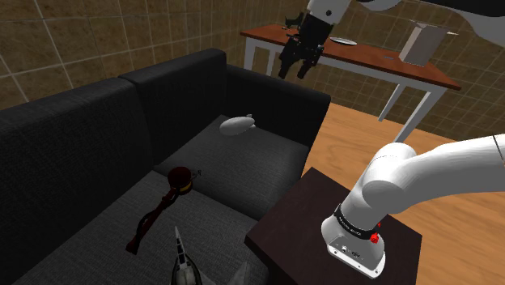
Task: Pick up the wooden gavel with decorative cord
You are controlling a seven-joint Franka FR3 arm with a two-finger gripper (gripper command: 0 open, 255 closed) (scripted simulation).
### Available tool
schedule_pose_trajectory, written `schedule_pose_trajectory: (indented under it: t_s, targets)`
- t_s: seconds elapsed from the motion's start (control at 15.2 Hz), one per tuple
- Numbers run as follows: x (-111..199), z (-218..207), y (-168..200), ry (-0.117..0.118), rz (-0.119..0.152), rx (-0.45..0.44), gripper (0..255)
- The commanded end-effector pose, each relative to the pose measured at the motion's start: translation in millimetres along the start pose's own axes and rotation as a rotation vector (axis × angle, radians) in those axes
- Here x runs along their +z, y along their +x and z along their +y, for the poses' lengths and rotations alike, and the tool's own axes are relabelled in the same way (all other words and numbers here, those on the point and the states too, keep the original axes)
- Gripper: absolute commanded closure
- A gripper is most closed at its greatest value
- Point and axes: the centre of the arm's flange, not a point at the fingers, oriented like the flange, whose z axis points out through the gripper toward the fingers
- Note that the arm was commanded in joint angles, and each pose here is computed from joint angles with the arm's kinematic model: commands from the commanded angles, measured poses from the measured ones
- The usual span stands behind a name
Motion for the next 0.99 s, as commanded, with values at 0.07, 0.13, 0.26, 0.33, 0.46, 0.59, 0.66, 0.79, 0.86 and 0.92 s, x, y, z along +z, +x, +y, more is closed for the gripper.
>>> schedule_pose_trajectory:
  t_s: [0.07,0.13,0.26,0.33,0.46,0.59,0.66,0.79,0.86,0.92]
  targets:
    - [9,-10,-4,-0.008,0.001,0.022,0]
    - [19,-20,-7,-0.015,0.003,0.044,0]
    - [38,-39,-13,-0.031,0.006,0.089,0]
    - [48,-49,-15,-0.039,0.007,0.111,0]
    - [68,-68,-20,-0.054,0.01,0.155,0]
    - [88,-88,-23,-0.07,0.013,0.199,0]
    - [98,-97,-25,-0.077,0.015,0.221,0]
    - [119,-116,-27,-0.093,0.018,0.266,0]
    - [129,-126,-28,-0.101,0.019,0.288,0]
    - [140,-135,-28,-0.108,0.021,0.31,0]
